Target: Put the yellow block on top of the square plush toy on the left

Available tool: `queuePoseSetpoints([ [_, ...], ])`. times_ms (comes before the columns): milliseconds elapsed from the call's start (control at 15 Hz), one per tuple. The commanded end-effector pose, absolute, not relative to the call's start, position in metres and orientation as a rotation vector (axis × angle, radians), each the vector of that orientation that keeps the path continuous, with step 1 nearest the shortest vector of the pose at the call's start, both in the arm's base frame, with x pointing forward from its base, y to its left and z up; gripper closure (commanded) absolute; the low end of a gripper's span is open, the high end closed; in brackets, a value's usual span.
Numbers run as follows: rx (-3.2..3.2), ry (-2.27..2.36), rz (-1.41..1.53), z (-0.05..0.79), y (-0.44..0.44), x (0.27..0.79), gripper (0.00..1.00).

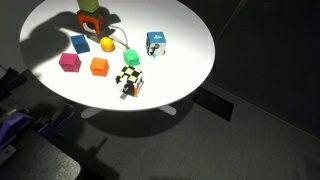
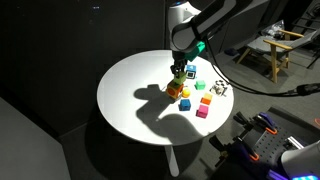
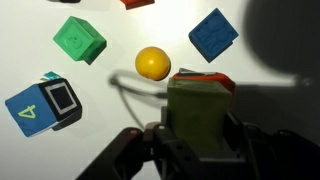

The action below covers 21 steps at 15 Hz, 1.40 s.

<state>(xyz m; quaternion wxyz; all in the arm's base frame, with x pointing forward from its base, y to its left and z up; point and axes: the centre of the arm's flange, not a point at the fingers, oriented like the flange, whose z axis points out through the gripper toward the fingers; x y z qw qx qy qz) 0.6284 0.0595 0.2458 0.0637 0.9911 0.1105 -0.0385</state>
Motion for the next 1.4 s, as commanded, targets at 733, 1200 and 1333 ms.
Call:
queuePoseSetpoints([
  [733, 2.961, 0.395, -0.078, 0.243, 0.061, 0.627, 0.73],
  [1200, 2.973, 0.410, -0.078, 0.238, 0.062, 0.627, 0.73],
  [1333, 2.977, 0.418, -0.077, 0.237, 0.062, 0.627, 0.73],
])
